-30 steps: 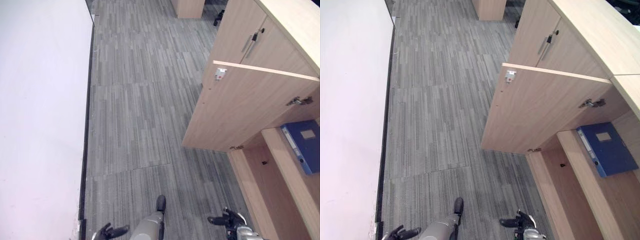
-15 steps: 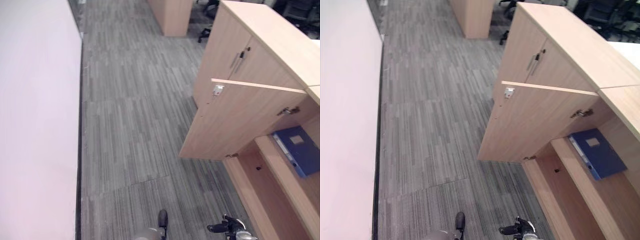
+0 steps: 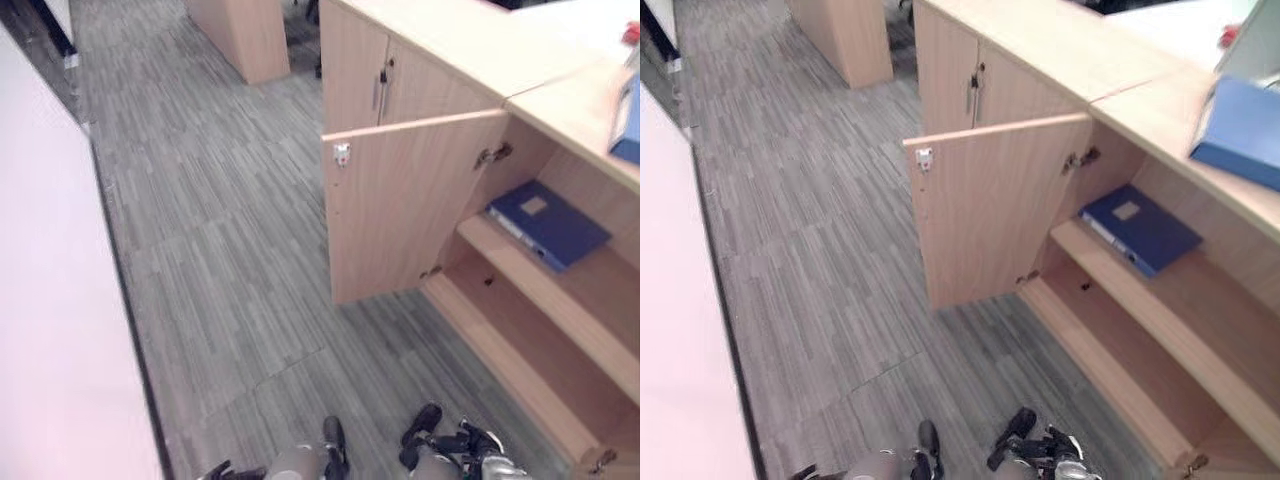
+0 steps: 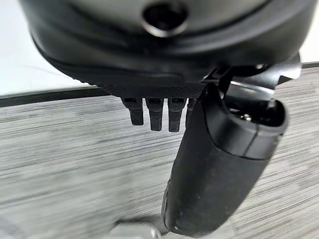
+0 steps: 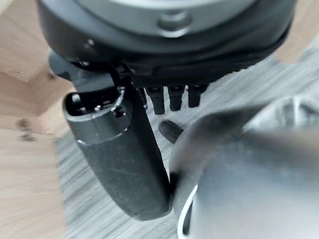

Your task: Put the empty folder in the office cabinet

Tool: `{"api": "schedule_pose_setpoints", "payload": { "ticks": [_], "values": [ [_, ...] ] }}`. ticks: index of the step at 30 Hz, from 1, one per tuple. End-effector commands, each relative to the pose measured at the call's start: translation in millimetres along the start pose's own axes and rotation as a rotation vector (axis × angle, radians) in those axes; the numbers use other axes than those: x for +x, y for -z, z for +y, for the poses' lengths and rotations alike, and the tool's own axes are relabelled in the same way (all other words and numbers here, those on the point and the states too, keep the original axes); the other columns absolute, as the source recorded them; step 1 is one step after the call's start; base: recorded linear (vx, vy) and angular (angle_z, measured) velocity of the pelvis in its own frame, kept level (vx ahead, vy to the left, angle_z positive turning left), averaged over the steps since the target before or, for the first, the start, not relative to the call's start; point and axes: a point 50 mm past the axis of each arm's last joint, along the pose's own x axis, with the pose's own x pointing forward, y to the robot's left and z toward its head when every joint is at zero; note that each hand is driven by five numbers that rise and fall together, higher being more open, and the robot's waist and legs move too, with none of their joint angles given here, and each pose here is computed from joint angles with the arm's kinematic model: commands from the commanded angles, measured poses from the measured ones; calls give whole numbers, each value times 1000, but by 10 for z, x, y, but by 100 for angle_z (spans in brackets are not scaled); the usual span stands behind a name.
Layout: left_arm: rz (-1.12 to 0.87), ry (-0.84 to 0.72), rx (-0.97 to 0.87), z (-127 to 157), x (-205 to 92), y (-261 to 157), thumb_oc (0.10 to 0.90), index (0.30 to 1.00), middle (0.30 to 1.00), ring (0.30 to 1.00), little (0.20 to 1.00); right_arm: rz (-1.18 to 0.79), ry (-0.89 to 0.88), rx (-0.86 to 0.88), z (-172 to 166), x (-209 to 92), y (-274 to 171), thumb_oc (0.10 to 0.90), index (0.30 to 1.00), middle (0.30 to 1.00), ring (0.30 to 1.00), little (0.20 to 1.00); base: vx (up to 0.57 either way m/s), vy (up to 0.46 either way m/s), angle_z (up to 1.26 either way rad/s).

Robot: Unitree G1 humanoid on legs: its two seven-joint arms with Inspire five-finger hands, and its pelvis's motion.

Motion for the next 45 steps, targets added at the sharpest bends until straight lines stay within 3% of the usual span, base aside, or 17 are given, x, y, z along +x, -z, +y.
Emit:
{"api": "schedule_pose_setpoints", "payload": {
  "ticks": [1, 6, 10, 18, 30, 36, 45],
  "values": [
    [107, -117, -95, 296, -49, 313, 800, 900, 900, 900, 900, 21, 86, -31, -279, -9, 97, 800, 900, 900, 900, 900, 141, -139, -74],
    [122, -141, -221, 262, -65, 374, 800, 900, 900, 900, 900, 52, 107, 17, -319, -24, 202, 800, 900, 900, 900, 900, 204, -198, -33],
    [53, -90, -205, 111, -34, 188, 800, 900, 900, 900, 900, 23, 149, 39, -409, -13, 100, 800, 900, 900, 900, 900, 141, -194, 21],
    [-39, 10, -123, -119, -25, -53, 800, 900, 900, 900, 900, -14, 180, 69, -478, -14, 17, 800, 900, 900, 900, 900, 45, -38, -24],
    [-104, 47, 66, -169, -21, -201, 800, 900, 900, 900, 900, -3, 181, 43, -485, -29, 84, 800, 900, 900, 900, 900, 30, -14, -12],
    [-387, 211, 74, -421, -205, -781, 800, 900, 900, 900, 900, -18, 163, -2, -498, -34, 72, 800, 900, 900, 900, 900, 140, -266, -16],
    [-654, 315, 126, -341, -557, -1228, 800, 900, 900, 900, 900, -113, 128, -110, -525, -34, -197, 800, 900, 900, 900, 900, 150, -133, -93]
  ]
}}
